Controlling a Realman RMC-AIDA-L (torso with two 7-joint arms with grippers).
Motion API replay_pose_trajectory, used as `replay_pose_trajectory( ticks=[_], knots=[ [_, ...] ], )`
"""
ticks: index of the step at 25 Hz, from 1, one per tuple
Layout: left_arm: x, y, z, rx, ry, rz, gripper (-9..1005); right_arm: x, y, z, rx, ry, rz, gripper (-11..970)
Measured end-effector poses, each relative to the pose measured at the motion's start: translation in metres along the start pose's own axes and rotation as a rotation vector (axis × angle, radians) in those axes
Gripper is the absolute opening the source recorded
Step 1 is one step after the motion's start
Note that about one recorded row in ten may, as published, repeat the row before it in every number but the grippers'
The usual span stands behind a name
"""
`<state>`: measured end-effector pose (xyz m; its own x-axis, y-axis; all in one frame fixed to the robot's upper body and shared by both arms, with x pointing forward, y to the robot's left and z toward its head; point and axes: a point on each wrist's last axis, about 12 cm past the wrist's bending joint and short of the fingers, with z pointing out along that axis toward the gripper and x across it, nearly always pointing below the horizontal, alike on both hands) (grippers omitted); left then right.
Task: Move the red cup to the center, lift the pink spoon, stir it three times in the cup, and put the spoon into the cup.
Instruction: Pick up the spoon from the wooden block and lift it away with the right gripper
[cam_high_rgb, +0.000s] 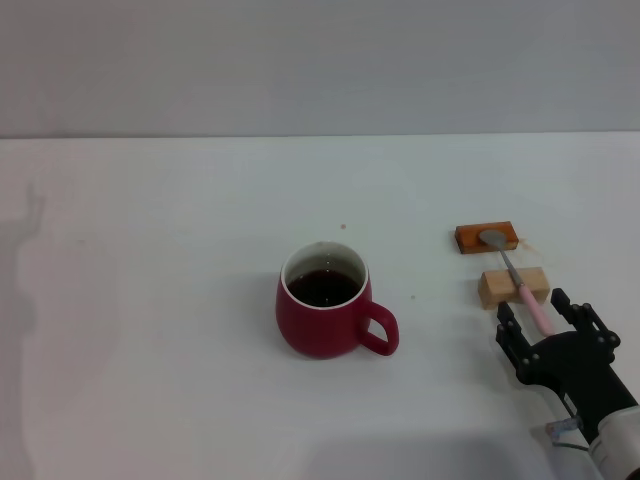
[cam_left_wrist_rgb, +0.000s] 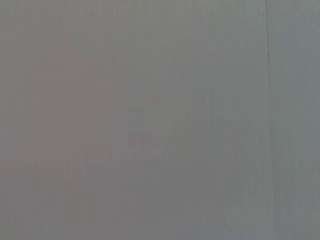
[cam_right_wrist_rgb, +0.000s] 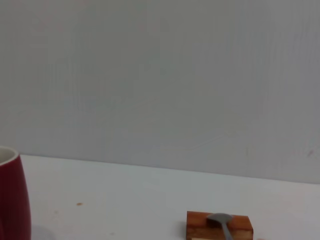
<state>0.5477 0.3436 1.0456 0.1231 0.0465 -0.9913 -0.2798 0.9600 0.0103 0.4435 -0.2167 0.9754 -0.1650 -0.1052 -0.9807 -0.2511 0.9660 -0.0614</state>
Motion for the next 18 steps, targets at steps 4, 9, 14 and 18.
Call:
replay_pose_trajectory(
  ticks=[4, 9, 14, 18],
  knots=[
    [-0.0001, 0.0004, 0.0001, -0.003, 0.0, -0.008, 848, 0.0, -0.0001, 0.0012, -0.002, 0.004, -0.001, 657],
    [-0.0003, 0.0002, 0.0006, -0.003, 0.0, -0.013, 848, -0.0001, -0.0026, 0.0035, 0.004, 0.006, -0.008, 603],
    [-0.0003, 0.0001, 0.0006, -0.003, 0.0, -0.016, 847, -0.0002, -0.0052, 0.0041, 0.018, 0.006, -0.006, 536],
    [-0.0005, 0.0002, 0.0005, -0.003, -0.003, -0.019, 847, 0.0002, -0.0068, 0.004, 0.023, 0.007, -0.008, 483]
  ],
)
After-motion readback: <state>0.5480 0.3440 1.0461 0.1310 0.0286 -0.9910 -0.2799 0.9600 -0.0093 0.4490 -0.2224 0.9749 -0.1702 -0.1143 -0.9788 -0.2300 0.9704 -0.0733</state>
